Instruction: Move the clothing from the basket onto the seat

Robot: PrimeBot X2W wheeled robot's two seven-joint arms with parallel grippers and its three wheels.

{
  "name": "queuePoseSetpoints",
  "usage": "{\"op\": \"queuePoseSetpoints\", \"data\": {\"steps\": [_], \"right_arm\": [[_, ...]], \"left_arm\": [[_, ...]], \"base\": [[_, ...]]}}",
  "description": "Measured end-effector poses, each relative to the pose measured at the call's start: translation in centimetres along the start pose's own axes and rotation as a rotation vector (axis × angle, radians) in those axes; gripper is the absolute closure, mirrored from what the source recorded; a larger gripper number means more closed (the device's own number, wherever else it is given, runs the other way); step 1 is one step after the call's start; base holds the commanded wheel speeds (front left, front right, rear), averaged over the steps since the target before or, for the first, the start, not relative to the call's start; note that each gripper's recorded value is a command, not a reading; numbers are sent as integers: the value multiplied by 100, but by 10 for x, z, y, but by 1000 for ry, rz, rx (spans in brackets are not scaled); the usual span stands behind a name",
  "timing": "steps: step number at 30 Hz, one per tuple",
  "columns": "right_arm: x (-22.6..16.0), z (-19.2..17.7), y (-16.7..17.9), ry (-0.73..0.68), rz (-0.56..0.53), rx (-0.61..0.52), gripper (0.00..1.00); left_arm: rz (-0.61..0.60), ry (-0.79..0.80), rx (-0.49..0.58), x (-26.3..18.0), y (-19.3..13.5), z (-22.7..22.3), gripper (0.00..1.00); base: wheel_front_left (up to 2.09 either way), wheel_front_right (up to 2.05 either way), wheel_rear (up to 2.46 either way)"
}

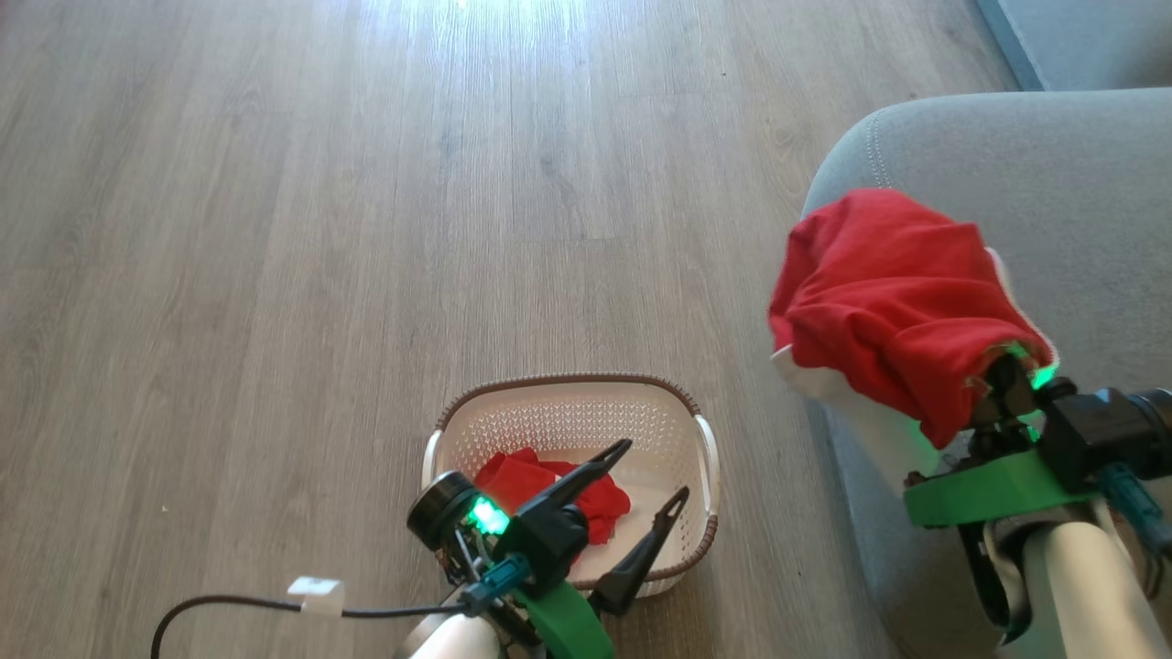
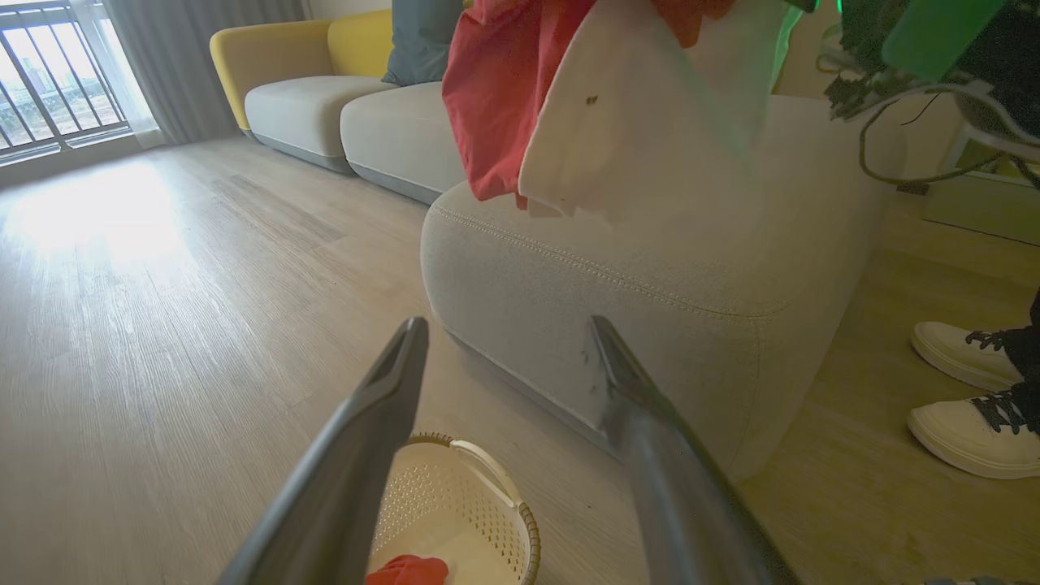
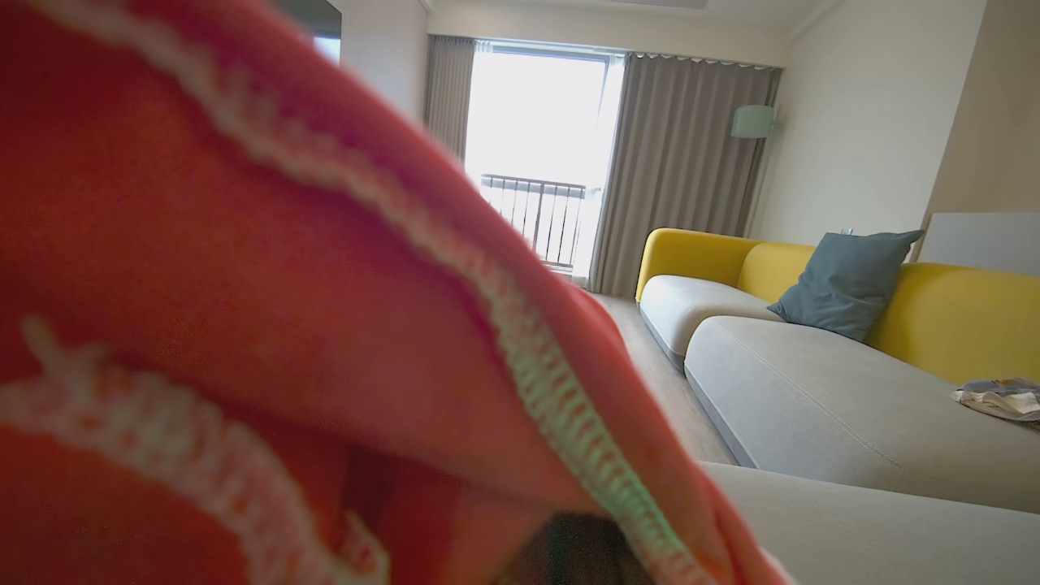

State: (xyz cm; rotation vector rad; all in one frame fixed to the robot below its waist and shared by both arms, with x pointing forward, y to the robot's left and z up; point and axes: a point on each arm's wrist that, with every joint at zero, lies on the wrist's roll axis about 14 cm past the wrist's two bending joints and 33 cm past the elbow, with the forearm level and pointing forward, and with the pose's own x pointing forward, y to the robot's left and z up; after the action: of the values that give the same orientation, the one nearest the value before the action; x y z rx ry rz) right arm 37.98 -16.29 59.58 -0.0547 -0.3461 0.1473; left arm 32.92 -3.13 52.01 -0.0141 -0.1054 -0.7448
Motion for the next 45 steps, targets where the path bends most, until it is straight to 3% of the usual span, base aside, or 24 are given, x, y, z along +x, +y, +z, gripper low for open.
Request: {"op": "queuePoseSetpoints", "data": {"steps": [13,32,45], "right_arm": [[-28,-44,-26,151,-102,10,100],[-33,-46,-33,161,-129,3,100],[-63,-34,-77,161,-268,-55,100]], "left_arm": [[15,67,-30,-9,0,-23,0],[0,90,-42,-7,-2,-31,0],[-125,73,-69,20,-29,-30,0]], "base": [[0,0,0],[0,0,0],[0,0,0]]}}
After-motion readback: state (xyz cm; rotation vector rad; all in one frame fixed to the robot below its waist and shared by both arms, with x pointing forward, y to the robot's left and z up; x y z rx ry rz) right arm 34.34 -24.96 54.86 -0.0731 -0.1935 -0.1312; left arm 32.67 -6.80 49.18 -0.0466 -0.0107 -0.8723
